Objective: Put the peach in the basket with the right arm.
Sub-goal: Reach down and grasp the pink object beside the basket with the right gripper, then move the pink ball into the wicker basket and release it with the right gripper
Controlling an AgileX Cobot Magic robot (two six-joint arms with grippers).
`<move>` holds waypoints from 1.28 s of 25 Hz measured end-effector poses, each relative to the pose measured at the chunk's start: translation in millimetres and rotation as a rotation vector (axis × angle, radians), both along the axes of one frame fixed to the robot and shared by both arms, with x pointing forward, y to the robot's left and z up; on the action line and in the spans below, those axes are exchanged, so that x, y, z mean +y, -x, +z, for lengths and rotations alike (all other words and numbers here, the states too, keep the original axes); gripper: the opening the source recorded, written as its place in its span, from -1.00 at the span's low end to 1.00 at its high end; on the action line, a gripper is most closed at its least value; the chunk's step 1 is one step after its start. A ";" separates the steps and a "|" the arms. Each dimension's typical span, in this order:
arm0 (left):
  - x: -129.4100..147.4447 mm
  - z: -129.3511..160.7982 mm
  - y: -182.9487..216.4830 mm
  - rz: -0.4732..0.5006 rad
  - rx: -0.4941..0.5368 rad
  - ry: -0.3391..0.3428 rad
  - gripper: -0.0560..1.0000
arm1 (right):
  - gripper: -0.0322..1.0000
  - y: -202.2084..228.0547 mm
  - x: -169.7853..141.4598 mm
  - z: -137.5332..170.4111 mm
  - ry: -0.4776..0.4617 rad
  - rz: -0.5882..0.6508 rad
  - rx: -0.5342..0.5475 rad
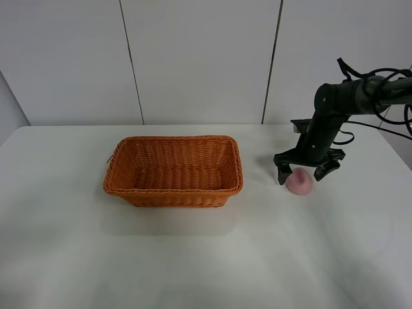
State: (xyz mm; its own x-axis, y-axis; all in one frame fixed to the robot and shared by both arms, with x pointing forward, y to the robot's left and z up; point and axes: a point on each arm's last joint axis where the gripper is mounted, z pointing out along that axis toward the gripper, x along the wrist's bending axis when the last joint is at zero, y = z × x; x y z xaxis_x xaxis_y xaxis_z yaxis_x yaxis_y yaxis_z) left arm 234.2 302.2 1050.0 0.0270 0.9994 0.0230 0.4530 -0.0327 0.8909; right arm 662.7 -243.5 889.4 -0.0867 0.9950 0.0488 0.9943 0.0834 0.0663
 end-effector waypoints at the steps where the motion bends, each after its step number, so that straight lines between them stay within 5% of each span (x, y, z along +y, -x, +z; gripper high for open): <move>1: 0.0 0.0 0.0 0.000 0.000 0.000 0.99 | 0.41 0.0 0.0 -2.3 0.001 0.000 0.004; 7: 0.0 0.0 0.0 0.000 0.000 0.000 0.99 | 0.14 -0.5 0.0 -5.0 0.000 -0.007 0.005; 12: 0.0 0.0 0.0 0.000 0.000 0.000 0.99 | -0.79 -0.6 0.1 -4.8 0.000 -0.018 0.006; 14: 0.0 0.0 0.0 0.000 0.000 0.000 0.99 | -0.93 -2.4 0.1 0.8 0.001 -0.017 -0.005; 18: 0.0 0.0 0.0 0.000 0.000 0.000 0.99 | -0.94 -9.6 -0.4 23.8 0.014 -0.004 -0.023; 27: 0.0 0.0 0.0 0.000 0.000 0.000 0.99 | -0.94 -33.4 -0.3 156.5 0.017 0.007 -0.269; 32: 0.0 0.0 0.0 0.000 0.000 0.000 0.99 | -0.94 -34.0 3.4 169.1 0.012 0.013 -0.297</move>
State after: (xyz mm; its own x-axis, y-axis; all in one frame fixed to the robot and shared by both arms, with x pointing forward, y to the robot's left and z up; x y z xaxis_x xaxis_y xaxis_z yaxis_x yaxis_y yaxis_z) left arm 234.2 302.2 1050.0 0.0270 0.9994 0.0230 0.4530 -0.0327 0.8909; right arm 696.7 -240.0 1058.4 -0.1083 0.9941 0.0070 0.9302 0.0989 0.3534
